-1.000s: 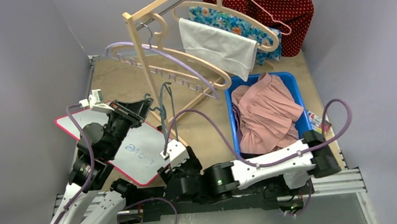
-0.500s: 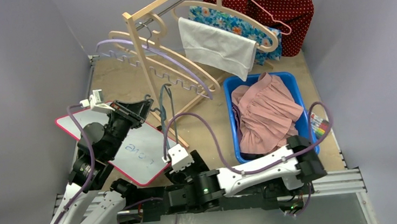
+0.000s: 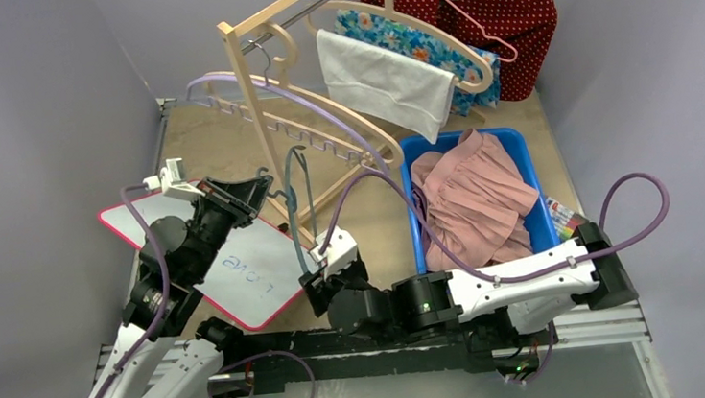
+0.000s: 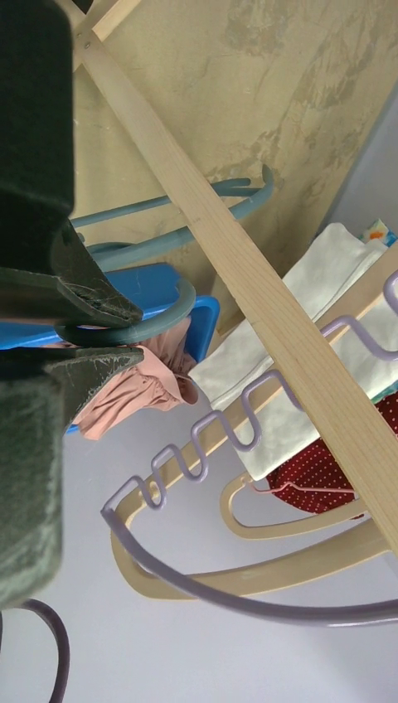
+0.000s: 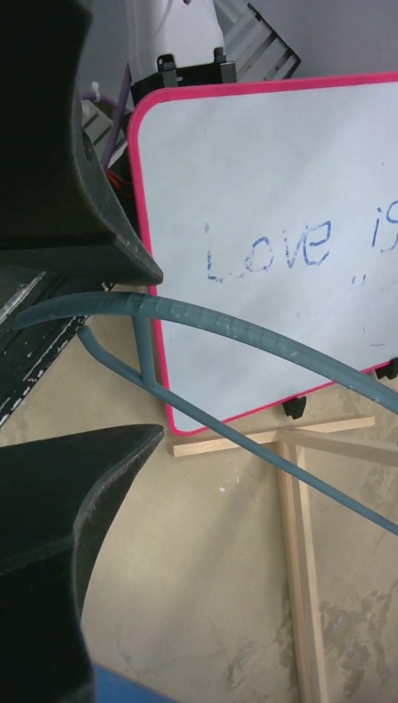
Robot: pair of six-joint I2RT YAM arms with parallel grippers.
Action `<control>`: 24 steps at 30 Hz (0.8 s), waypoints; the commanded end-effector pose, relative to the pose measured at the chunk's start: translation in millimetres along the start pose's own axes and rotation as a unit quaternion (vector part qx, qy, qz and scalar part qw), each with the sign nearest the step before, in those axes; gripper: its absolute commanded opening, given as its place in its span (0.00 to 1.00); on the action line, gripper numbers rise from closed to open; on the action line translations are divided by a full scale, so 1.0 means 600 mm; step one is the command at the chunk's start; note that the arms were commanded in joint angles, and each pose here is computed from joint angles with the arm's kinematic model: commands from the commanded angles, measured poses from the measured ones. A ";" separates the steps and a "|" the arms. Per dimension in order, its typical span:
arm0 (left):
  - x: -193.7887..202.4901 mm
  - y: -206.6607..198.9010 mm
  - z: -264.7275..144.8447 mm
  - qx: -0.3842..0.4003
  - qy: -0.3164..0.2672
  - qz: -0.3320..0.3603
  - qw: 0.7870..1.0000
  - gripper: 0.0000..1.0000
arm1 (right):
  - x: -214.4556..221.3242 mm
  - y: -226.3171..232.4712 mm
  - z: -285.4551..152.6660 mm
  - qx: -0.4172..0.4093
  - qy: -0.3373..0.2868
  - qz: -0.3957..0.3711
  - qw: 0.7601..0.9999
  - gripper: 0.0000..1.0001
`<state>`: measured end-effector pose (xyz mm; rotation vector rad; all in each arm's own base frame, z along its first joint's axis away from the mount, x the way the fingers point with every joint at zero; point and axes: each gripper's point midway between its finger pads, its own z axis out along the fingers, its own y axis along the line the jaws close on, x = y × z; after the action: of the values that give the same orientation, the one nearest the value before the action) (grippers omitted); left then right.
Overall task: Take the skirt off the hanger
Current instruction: Place the hanger at the clothesline.
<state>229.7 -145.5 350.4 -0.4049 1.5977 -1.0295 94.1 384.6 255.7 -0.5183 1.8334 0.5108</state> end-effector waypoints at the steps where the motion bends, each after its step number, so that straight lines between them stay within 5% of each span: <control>1: -0.019 -0.019 -0.001 0.016 -0.016 0.000 1.000 0.00 | -0.022 0.016 0.010 -0.016 -0.018 0.005 1.000 0.69; 6: -0.019 -0.018 -0.001 0.013 -0.017 0.001 1.000 0.00 | -0.004 0.030 0.024 -0.010 -0.003 -0.016 1.000 0.76; 11: -0.020 -0.020 0.000 0.014 -0.016 0.004 1.000 0.00 | 0.015 0.028 0.033 0.010 0.014 -0.030 0.999 0.69; 15: -0.021 -0.017 -0.001 0.008 -0.016 0.005 1.000 0.00 | 0.007 0.015 0.026 0.017 0.006 -0.016 1.000 0.52; 21: -0.020 -0.011 -0.001 -0.006 -0.011 0.012 1.000 0.00 | -0.011 -0.011 0.012 0.008 -0.016 0.022 1.000 0.04; 24: -0.018 -0.013 -0.001 0.000 -0.008 0.015 1.000 0.21 | -0.014 -0.029 0.011 0.003 -0.018 0.042 0.999 0.00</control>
<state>233.5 -146.1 343.9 -0.4167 1.6336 -1.0054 105.1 376.2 230.0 -0.5697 1.8515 0.4123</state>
